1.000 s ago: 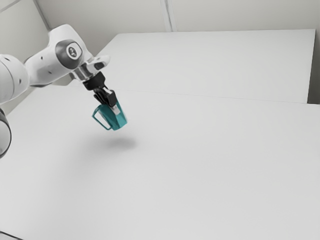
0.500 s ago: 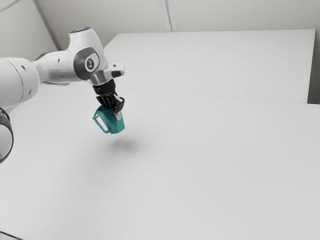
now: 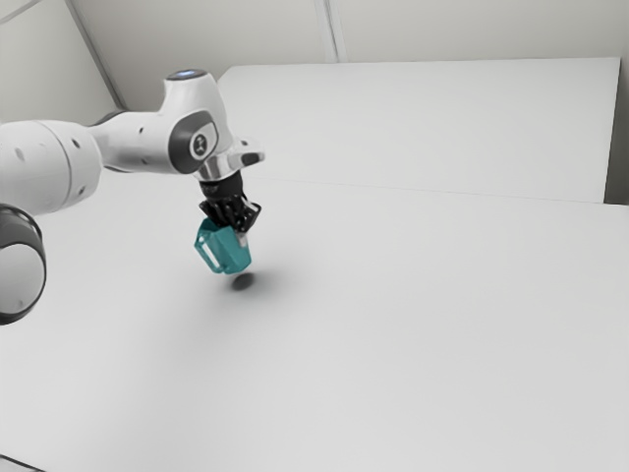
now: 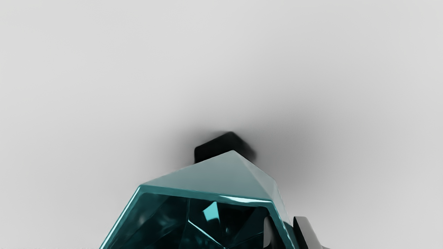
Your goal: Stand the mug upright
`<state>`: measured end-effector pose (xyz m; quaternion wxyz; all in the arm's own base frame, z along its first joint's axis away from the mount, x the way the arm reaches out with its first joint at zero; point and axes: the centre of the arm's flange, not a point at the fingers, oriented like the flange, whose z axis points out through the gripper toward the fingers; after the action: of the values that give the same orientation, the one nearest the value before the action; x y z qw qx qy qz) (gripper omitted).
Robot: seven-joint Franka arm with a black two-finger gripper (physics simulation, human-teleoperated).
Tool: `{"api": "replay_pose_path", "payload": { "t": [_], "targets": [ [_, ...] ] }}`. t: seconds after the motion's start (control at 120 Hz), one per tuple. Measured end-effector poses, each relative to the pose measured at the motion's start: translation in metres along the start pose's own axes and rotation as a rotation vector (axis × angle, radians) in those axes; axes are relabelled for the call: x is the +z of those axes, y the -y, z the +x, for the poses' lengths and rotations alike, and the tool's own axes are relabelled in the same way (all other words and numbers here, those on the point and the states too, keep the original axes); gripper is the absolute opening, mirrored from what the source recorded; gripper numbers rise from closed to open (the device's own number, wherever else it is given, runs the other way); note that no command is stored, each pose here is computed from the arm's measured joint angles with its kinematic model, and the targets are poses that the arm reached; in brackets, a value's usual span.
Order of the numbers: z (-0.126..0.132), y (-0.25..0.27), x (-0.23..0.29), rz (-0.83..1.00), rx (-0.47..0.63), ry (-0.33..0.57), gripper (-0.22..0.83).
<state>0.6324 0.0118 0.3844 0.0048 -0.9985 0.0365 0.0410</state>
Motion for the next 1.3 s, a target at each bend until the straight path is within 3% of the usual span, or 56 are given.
{"api": "replay_pose_path", "payload": {
  "t": [0.908, 1.108, 1.3],
  "targets": [
    [0.008, -0.013, 0.043, 0.115, -0.074, 0.065, -0.16],
    [0.01, -0.011, 0.047, 0.15, -0.059, 0.063, 0.27],
    [0.007, -0.026, -0.005, 0.143, -0.047, -0.023, 0.48]
  ]
}}
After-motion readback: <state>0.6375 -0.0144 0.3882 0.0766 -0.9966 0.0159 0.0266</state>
